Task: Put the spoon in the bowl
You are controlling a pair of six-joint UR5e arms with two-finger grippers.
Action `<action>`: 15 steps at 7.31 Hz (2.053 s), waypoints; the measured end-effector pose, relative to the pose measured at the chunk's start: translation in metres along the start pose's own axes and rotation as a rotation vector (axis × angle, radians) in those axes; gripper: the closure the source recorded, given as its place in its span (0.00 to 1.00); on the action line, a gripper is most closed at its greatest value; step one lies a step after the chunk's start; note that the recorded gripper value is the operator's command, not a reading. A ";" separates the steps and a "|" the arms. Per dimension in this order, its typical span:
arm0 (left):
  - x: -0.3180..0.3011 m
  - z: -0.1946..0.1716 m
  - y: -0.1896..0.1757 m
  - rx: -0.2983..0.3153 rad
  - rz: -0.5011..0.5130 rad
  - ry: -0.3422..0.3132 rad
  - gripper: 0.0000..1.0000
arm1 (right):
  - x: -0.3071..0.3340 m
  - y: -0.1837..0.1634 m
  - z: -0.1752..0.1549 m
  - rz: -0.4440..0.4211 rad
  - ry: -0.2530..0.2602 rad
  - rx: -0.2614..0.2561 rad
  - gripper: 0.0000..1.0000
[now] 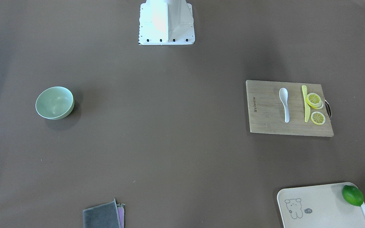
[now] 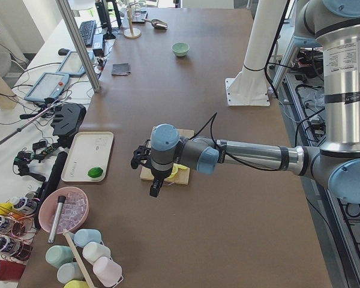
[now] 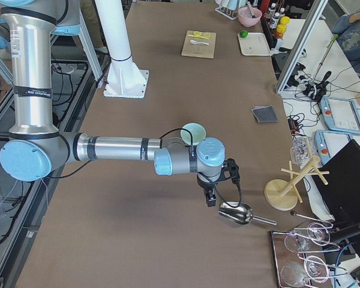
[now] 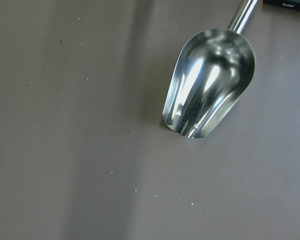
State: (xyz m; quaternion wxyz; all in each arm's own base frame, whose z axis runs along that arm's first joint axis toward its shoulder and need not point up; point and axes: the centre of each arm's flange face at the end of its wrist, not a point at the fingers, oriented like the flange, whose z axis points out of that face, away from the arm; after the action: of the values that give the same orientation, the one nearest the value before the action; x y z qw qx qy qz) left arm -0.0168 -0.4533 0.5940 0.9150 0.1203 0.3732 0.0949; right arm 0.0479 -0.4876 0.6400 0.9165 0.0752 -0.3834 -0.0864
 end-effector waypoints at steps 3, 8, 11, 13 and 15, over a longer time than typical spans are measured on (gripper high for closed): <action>0.001 -0.001 -0.002 0.021 0.023 0.001 0.02 | -0.003 -0.002 0.000 -0.010 -0.004 0.002 0.00; -0.007 0.008 0.000 0.004 0.005 0.000 0.02 | -0.009 -0.001 0.003 0.000 -0.088 0.001 0.00; -0.006 0.008 -0.002 0.011 0.011 0.002 0.02 | -0.010 0.000 0.005 0.004 -0.100 -0.001 0.00; 0.005 0.009 -0.007 0.015 -0.029 0.026 0.02 | -0.025 -0.009 0.006 0.034 -0.101 -0.006 0.02; 0.054 0.028 -0.024 0.023 -0.127 0.083 0.02 | -0.067 -0.022 0.007 0.083 -0.103 -0.016 0.02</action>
State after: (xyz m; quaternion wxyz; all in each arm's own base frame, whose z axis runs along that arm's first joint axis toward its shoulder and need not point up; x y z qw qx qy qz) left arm 0.0427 -0.4660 0.5708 0.9015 0.1029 0.4187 0.0375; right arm -0.0056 -0.4954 0.5947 0.8988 0.0472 -0.4322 -0.0552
